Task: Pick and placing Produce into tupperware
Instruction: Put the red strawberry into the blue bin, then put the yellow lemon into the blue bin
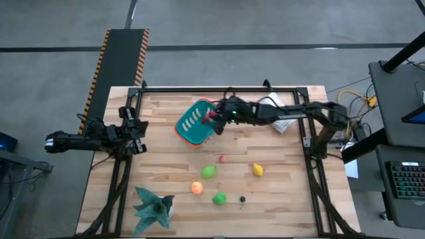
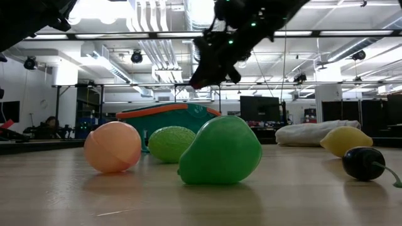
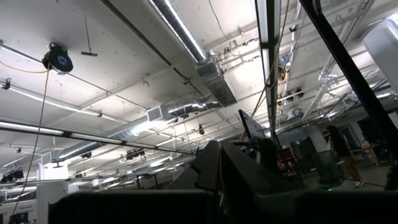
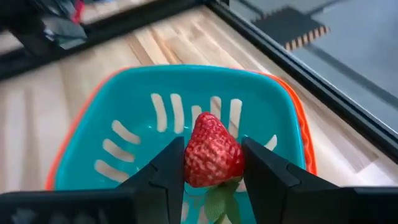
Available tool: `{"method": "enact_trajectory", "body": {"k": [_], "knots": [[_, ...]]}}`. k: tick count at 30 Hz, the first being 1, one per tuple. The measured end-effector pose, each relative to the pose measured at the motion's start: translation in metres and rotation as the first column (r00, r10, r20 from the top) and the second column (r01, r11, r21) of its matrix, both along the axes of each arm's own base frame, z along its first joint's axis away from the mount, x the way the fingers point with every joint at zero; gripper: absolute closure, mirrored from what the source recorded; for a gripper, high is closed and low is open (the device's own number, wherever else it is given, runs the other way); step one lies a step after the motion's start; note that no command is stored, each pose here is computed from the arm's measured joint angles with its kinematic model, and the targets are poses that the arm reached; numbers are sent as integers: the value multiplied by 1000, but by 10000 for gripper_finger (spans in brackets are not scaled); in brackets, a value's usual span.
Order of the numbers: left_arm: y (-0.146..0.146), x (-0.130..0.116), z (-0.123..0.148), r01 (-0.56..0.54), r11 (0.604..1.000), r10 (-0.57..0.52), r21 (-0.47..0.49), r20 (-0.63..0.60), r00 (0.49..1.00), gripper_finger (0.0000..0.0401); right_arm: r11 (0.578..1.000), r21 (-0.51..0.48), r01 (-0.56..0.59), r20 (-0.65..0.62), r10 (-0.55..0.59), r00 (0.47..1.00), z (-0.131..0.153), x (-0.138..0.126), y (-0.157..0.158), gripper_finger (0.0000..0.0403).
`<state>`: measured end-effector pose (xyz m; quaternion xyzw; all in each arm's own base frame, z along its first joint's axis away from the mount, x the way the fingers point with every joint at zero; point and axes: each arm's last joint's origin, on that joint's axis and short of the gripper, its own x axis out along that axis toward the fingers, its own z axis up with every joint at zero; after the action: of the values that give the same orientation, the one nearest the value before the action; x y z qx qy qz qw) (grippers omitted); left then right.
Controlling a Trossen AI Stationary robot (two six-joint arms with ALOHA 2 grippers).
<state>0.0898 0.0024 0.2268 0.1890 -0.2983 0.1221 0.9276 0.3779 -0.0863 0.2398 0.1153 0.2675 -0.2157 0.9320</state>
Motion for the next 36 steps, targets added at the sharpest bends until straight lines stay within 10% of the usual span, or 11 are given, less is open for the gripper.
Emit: {"method": "enact_trajectory", "body": {"k": [15,27,36], "knots": [[0,0,0,9,1000,-9,7,-1,1000,401,998,50,34,-278,-19,960,-20,31,-16,269],[0,0,0,11,1000,-11,8,1,1000,401,1000,24,5,-268,1,963,-9,27,-17,176],[0,0,0,12,1000,-12,10,0,1000,401,975,92,-203,-266,220,939,62,-24,17,128]]}}
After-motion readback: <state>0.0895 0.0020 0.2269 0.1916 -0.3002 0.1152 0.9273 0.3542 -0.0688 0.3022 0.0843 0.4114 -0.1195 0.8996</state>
